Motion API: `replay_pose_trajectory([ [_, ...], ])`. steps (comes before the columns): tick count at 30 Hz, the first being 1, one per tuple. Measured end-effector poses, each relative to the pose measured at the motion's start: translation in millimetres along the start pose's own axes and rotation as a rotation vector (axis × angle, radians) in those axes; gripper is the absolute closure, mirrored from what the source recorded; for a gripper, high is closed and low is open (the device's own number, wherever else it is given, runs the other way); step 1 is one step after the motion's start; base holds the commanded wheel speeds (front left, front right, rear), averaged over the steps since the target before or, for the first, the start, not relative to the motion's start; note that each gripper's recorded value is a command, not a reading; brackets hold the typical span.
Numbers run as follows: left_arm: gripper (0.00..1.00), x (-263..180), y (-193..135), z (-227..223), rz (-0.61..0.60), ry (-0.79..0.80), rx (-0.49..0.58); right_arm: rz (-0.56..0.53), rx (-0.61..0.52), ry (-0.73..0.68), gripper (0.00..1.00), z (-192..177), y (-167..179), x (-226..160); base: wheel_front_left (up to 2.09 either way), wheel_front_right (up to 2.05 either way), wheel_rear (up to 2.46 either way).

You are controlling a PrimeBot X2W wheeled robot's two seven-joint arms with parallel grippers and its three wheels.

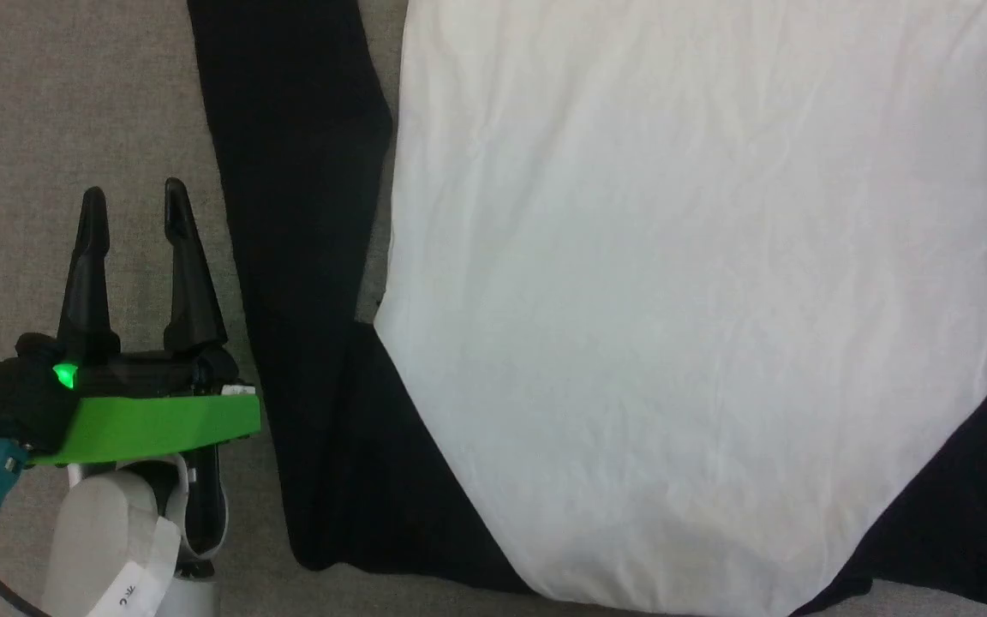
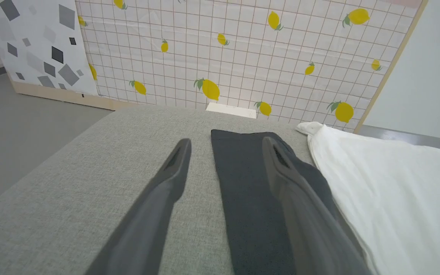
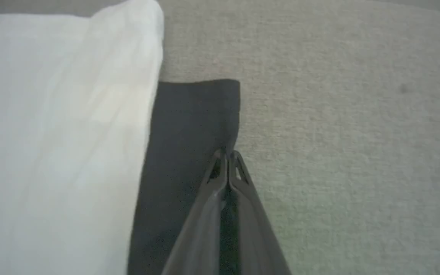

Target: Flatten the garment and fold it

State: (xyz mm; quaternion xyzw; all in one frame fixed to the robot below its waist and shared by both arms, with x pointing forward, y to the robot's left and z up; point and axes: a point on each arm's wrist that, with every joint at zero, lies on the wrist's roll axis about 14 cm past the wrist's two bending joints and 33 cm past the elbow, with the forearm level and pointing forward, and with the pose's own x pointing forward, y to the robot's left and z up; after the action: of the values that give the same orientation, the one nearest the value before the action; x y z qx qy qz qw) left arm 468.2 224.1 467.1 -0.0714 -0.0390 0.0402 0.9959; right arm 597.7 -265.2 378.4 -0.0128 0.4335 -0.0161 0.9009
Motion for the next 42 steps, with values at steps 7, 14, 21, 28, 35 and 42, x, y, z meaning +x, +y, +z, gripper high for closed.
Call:
replay_pose_trajectory([
  [7,0.0,-3.9,-5.9,26.6,-0.007,-0.062,-0.019,-0.108,0.178,-0.128,1.0,1.7,-71.8,-48.5,0.0,0.0,0.0],
  [14,0.0,-20.1,-8.2,50.8,-0.007,-0.106,-0.035,-0.261,0.314,-0.208,1.0,-25.9,-153.7,-117.9,0.0,0.0,0.0],
  [21,0.0,-31.4,-16.6,68.9,-0.026,-0.143,-0.054,-0.436,0.376,-0.326,1.0,-40.6,-222.0,-197.2,0.0,0.0,0.0],
  [28,0.0,-36.1,-25.3,82.4,-0.05,-0.176,-0.07,-0.465,0.353,-0.375,1.0,-42.9,-230.3,-232.5,0.0,0.0,0.0],
  [35,0.0,-47.3,-28.0,91.2,-0.055,-0.19,-0.088,-0.331,0.189,-0.446,1.0,-21.5,-179.1,-236.0,0.0,0.0,0.0],
  [42,0.0,-64.1,-22.5,100.0,-0.039,-0.203,-0.088,-0.067,-0.027,-0.545,1.0,3.5,-72.0,-238.7,0.0,0.0,0.0],
])
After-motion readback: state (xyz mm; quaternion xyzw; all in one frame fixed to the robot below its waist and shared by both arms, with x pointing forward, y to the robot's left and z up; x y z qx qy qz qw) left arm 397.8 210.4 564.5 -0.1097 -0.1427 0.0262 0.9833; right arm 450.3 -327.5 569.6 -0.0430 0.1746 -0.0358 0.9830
